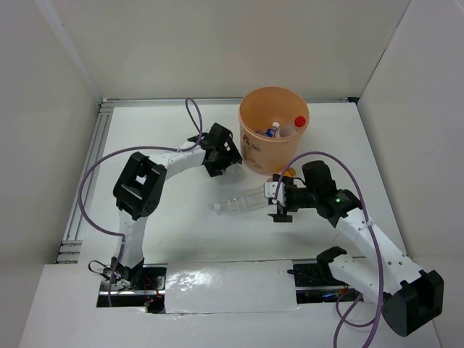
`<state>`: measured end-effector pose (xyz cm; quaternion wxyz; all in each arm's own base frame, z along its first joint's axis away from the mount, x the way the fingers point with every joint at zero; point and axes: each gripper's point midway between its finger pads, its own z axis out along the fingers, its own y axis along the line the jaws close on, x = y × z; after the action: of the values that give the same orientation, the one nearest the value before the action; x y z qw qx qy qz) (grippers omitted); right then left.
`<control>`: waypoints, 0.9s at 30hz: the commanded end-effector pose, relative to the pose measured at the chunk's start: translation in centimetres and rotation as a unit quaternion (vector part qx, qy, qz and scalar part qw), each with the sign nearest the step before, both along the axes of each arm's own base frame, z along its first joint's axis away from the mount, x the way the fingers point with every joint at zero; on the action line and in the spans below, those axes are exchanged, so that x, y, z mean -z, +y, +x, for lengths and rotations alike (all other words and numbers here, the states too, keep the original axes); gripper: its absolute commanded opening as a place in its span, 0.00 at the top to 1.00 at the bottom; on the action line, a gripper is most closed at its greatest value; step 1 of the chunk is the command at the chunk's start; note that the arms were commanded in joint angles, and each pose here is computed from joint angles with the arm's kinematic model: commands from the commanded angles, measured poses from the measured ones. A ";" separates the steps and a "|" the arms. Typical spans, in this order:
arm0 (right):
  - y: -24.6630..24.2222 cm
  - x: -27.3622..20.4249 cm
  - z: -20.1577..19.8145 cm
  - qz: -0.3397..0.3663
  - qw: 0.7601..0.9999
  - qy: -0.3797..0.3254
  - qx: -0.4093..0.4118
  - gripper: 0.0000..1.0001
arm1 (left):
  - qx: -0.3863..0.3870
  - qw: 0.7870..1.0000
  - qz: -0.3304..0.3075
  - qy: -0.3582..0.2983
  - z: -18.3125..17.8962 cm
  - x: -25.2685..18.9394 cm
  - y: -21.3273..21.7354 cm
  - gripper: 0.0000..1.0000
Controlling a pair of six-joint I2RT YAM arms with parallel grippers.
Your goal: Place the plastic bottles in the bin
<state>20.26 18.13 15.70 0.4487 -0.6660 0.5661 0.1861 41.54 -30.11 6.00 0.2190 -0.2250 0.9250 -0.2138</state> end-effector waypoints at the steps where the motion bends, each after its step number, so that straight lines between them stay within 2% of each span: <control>1: 0.3 -0.6 -0.2 0.009 1.000 -0.008 -0.007 0.08 | 0.003 0.998 0.062 0.028 -0.5 3.0 2.1 0.03; 6: 0.3 -0.1 -0.1 0.005 1.000 0.001 -0.007 0.08 | -0.003 0.997 0.071 0.040 -0.8 4.3 2.4 0.08; 10: 0.5 0.1 -0.2 0.006 1.000 0.006 -0.010 0.08 | 0.000 0.998 0.061 0.033 -1.3 3.7 2.5 0.40; 11: 0.5 -0.1 -0.1 0.008 1.000 0.002 -0.010 0.08 | 0.008 0.997 0.065 0.031 -2.0 4.0 3.0 0.50; 12: 0.6 -0.1 -0.2 0.010 1.000 0.003 -0.014 0.08 | 0.012 0.998 0.064 0.023 -2.3 3.4 3.2 0.67; 14: 0.6 0.2 -0.3 0.009 1.000 0.008 -0.014 0.11 | 0.020 0.998 0.060 -0.020 -2.5 -0.3 3.9 0.82; 16: 0.6 0.4 -0.6 0.011 1.000 0.005 -0.021 0.19 | 0.028 0.996 0.070 -0.048 -3.5 -2.5 5.1 0.97; 17: 0.6 1.0 -1.0 0.006 0.999 0.008 -0.031 0.33 | 0.037 0.991 0.077 -0.106 -3.5 -6.7 5.8 0.99; 18: 0.6 0.9 -1.0 0.005 0.999 0.002 -0.035 0.40 | 0.050 0.985 0.075 -0.147 -3.5 -9.1 5.5 0.99; 19: 0.8 1.4 -1.3 0.004 0.999 0.004 -0.043 0.42 | 0.054 0.978 0.087 -0.180 -3.8 -10.9 5.8 1.00; 20: 0.9 1.8 -1.2 -0.002 0.999 0.004 -0.041 0.42 | 0.075 0.964 0.090 -0.239 -4.2 -15.0 6.1 1.00; 22: 0.9 2.9 -1.1 -0.012 0.999 -0.002 -0.043 0.34 | 0.101 0.935 0.089 -0.329 -3.9 -20.0 5.7 1.00; 23: 1.1 2.8 -0.9 -0.014 0.999 -0.009 -0.044 0.25 | 0.104 0.919 0.074 -0.373 -4.0 -23.5 5.6 1.00; 26: 1.2 2.9 -0.2 -0.017 0.999 -0.018 -0.044 0.18 | 0.134 0.872 0.042 -0.468 -3.6 -29.4 3.6 0.96; 27: 1.4 3.1 -0.1 -0.021 0.999 -0.019 -0.045 0.17 | 0.140 0.863 0.039 -0.485 -2.5 -30.5 2.6 0.96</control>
<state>18.79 18.68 11.75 0.4093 -0.6950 0.5553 0.2028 36.75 -25.67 31.74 0.5386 -0.0177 0.7945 -0.2799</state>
